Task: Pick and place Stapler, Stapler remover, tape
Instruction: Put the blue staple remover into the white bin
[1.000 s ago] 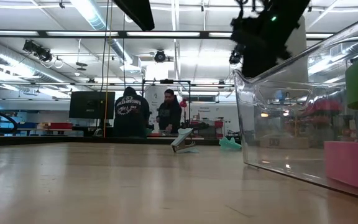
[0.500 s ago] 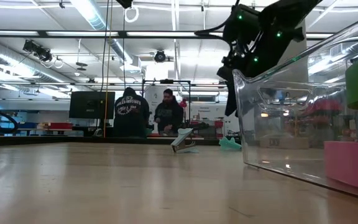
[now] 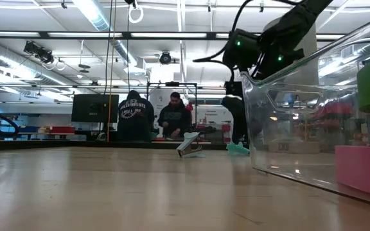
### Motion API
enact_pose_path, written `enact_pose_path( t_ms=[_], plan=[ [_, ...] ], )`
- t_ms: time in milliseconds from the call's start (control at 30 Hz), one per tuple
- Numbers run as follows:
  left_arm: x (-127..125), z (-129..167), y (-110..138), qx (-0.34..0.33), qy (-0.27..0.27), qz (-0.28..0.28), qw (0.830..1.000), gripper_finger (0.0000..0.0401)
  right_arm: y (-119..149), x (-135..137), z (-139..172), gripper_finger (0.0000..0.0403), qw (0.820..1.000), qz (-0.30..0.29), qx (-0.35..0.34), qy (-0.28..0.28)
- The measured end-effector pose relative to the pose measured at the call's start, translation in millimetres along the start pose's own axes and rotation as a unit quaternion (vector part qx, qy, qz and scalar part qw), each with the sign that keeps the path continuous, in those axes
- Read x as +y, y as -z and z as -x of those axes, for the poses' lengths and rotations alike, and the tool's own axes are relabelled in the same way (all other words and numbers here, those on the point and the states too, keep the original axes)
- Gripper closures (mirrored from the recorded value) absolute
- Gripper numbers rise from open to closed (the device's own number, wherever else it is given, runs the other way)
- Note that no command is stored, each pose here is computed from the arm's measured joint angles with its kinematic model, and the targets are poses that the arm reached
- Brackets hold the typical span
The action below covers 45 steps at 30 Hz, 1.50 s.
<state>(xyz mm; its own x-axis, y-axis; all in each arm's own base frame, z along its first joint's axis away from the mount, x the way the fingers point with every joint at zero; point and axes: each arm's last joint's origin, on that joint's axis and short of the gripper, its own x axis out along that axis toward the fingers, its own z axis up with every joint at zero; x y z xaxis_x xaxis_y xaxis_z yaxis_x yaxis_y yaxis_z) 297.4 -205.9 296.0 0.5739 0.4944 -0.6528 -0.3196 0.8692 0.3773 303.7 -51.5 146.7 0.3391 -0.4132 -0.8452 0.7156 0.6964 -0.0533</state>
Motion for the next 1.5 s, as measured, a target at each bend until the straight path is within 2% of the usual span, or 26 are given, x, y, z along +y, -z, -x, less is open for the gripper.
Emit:
enact_pose_path(
  t_ms=[300, 433, 533, 700, 733, 900, 1100, 1367, 1500],
  plan=[
    [0, 0, 0, 0.000, 0.002, 0.002, 1.000, 0.0204, 1, -3, -21, 0.0171, 1.000, -0.007, 0.017, 0.007],
    [0, 0, 0, -0.001, 0.002, 0.002, 1.000, 0.0204, 0, -4, -25, 0.0190, 1.000, -0.010, 0.015, 0.010],
    [0, 0, 0, -0.001, 0.002, 0.002, 1.000, 0.0204, -1, -4, -26, 0.0238, 1.000, -0.017, 0.014, 0.001],
    [-1, 0, -1, -0.001, 0.005, 0.005, 1.000, 0.0204, 0, -2, -25, 0.0372, 0.999, -0.015, 0.025, -0.017],
    [-1, 0, -1, -0.001, 0.006, 0.005, 1.000, 0.0204, 0, -2, -25, 0.0386, 0.999, -0.013, 0.026, -0.019],
    [-1, 0, -1, -0.001, 0.006, 0.005, 1.000, 0.0204, 0, -1, -24, 0.0398, 0.999, -0.010, 0.027, -0.023],
    [-1, 0, -1, -0.001, 0.006, 0.005, 1.000, 0.0204, 1, 0, -4, 0.0402, 0.999, 0.010, 0.029, -0.038],
    [-1, 0, -1, -0.002, 0.007, 0.008, 1.000, 0.0204, -5, -2, 25, 0.0402, 0.999, 0.001, 0.003, -0.054],
    [-1, 0, -1, -0.002, 0.008, 0.008, 1.000, 0.0204, -4, -3, 26, 0.0390, 0.999, -0.012, 0.006, -0.053]
  ],
)
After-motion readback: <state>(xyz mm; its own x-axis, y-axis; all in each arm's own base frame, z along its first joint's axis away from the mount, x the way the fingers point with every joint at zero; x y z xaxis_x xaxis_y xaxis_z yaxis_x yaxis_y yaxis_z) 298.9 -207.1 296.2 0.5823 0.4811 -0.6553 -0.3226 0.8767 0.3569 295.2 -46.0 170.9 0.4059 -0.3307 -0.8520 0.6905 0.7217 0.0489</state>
